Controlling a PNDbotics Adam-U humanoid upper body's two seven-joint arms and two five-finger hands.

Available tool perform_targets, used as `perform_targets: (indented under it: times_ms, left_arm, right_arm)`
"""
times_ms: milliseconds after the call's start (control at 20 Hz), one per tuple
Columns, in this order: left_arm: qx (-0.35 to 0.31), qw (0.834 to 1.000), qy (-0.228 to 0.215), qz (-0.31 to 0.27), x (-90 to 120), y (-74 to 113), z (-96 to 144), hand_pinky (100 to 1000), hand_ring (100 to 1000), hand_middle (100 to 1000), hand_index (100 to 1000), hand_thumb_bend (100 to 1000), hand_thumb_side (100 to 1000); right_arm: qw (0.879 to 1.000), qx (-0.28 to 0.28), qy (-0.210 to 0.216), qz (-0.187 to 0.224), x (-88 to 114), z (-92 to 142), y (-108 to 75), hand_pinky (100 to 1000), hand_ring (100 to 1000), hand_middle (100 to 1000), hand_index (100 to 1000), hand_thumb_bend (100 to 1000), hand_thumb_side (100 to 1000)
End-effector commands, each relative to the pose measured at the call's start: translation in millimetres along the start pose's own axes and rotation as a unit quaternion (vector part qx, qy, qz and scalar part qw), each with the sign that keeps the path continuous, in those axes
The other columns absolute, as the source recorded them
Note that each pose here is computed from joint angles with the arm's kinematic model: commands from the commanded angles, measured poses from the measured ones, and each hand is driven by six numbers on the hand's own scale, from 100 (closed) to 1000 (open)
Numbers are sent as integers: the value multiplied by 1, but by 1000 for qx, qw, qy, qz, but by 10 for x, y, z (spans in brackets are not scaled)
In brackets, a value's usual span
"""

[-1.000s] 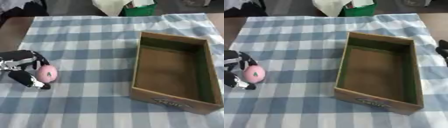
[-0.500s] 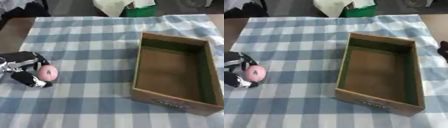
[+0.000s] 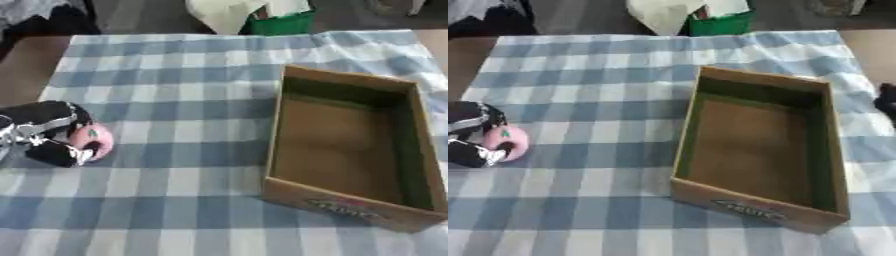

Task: Pick up objects on the table and place them in the box.

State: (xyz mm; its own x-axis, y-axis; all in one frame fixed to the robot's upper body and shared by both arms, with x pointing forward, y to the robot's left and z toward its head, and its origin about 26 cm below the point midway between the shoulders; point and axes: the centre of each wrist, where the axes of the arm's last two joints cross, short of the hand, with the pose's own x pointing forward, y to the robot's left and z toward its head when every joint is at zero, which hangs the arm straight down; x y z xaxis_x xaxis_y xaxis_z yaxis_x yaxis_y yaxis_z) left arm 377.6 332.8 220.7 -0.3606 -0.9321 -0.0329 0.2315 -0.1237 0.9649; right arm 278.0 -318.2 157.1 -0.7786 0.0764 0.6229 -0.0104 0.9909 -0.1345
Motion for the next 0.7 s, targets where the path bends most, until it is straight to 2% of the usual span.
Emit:
perform_targets:
  times_ms: [50,200,250,400,550,700]
  left_arm:
    - [68,997,7,-20,12,242,115,297,546,611,554,100,475]
    - [137,989,10,-47,77,384,188,280,534,593,518,100,457]
    - [164,985,10,-60,112,441,212,270,525,584,500,100,421]
    - [254,962,-6,-98,301,628,236,256,514,571,475,100,381]
    - [308,943,-39,-116,556,744,134,259,512,572,475,100,375]
    - [333,932,-77,-118,838,809,-35,258,509,568,471,100,374]
  right_arm:
    - [1000,1,-11,6,49,-41,-15,898,897,688,942,100,1000]
    - [1000,0,-11,8,50,-36,-23,897,897,688,941,100,1000]
    - [1000,-1,-12,8,50,-35,-26,897,896,688,941,100,1000]
    - [1000,-2,-15,10,57,-38,-43,893,895,689,940,100,1000]
    - [1000,-3,-25,10,70,-51,-69,887,891,691,937,100,1000]
    - [999,-8,-37,10,84,-61,-101,883,888,692,935,100,1000]
